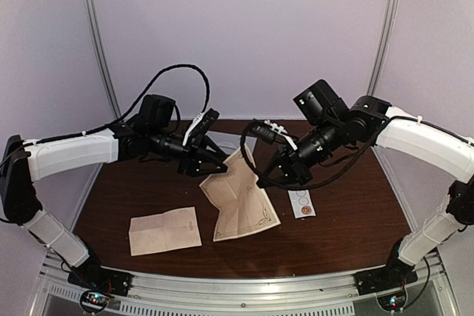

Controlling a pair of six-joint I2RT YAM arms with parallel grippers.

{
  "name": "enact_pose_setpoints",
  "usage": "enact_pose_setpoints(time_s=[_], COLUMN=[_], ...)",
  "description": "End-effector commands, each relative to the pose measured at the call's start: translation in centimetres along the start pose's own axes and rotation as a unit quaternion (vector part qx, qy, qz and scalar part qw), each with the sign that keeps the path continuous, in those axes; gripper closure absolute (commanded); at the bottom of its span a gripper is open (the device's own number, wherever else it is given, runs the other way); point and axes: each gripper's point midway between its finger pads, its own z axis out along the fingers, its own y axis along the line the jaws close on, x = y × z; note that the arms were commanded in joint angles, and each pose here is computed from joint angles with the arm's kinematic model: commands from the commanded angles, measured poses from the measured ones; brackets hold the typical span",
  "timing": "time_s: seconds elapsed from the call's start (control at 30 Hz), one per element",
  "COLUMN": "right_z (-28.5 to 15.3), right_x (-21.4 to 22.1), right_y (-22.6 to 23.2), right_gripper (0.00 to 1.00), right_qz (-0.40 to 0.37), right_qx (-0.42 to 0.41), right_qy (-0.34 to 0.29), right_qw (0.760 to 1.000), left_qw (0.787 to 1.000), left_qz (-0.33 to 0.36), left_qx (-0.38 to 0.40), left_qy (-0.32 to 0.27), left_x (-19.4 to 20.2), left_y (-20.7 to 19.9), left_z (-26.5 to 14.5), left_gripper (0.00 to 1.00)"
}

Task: Place the letter into the envelope and seal it

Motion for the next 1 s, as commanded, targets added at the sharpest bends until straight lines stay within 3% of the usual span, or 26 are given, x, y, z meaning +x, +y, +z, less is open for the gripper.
enact_pose_setpoints(time_s=[0.0,0.13,0.3,0.67,0.97], right_z=[-1.4,-1.4,-1.4,-1.5,-2.4], right_x=[-1.5,-1.4,-1.5,-1.0,-0.7], right_y=[1.6,1.9,2.3,0.4,-1.0], right_gripper=[1.0,1.0,1.0,1.0,1.0], right_qz=[-0.029,-0.029,-0.03,-0.027,-0.015], right_qx=[-0.013,-0.022,-0.031,0.016,0.055], right_qy=[-0.031,-0.031,-0.035,-0.024,-0.03], right_qw=[0.999,0.999,0.998,0.999,0.998], left_qw=[1.0,1.0,1.0,1.0,1.0], left_qz=[0.012,0.012,0.011,0.009,0.001], left_qx=[-0.001,0.006,0.016,0.01,0.01], left_qy=[-0.004,-0.004,-0.005,-0.002,0.003], left_x=[-0.8,-0.7,-0.7,-0.7,-0.5], left_y=[0.3,0.2,-0.1,0.0,0.3], left_z=[0.4,0.5,0.7,0.9,1.1], left_gripper=[0.5,0.38,0.36,0.8,1.0])
